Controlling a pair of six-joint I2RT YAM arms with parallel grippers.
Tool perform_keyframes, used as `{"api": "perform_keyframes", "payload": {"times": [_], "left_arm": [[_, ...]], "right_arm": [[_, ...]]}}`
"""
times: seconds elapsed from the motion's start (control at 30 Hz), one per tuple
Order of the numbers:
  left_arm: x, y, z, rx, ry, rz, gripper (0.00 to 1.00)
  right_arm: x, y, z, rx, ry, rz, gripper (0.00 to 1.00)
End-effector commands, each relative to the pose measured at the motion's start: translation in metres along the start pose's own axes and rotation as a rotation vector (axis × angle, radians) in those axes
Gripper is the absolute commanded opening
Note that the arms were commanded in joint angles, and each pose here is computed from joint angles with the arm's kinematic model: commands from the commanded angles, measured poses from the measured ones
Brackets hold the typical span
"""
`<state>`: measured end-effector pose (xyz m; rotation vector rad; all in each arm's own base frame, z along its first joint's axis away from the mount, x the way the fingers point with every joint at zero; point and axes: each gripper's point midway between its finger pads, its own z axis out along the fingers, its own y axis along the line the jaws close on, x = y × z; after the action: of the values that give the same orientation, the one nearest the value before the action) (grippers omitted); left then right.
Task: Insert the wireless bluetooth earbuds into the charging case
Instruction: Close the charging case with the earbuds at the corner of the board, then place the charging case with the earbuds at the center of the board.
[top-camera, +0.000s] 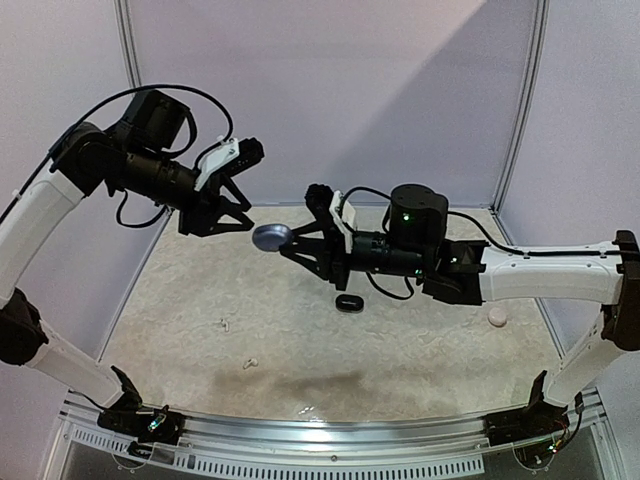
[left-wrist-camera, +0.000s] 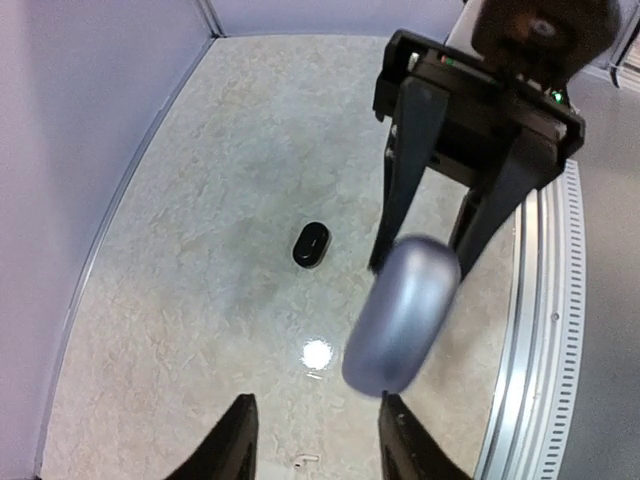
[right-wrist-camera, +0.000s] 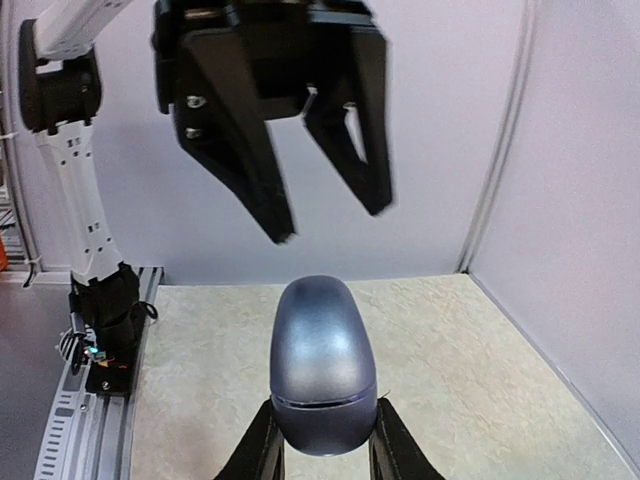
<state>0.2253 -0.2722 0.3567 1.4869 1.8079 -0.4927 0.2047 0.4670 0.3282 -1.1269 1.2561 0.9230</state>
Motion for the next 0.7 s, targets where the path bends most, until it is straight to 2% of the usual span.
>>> {"api": "perform_keyframes", "payload": {"times": [0.0,0.17,0.33,0.43,0.57,0.67], "left_arm": [[0.018,0.030,-0.017,-0.100,-0.055,-0.165,0.54],[0.045,0.038,-0.009,-0.123,-0.112,-0.317,0.79],[0.076,0.035,-0.001,-0.188,-0.163,-0.428,0.96],[0.097,0.033,0.008,-0.227,-0.167,-0.490,0.99],[0.117,0.030,0.016,-0.241,-0.162,-0.543,0.99],[0.130,0.026,0.023,-0.238,-0.152,-0.573,0.99]], "right_arm": [[-0.011,-0.037,-0.023,0.168,-0.034,0.113,0.00],[0.014,-0.064,-0.059,0.320,0.001,0.317,0.00],[0.083,-0.102,-0.110,0.570,0.117,0.660,0.00],[0.132,-0.121,-0.145,0.715,0.197,0.872,0.00],[0.181,-0.135,-0.182,0.843,0.189,1.165,0.00],[0.207,-0.142,-0.200,0.894,0.193,1.298,0.00]]}}
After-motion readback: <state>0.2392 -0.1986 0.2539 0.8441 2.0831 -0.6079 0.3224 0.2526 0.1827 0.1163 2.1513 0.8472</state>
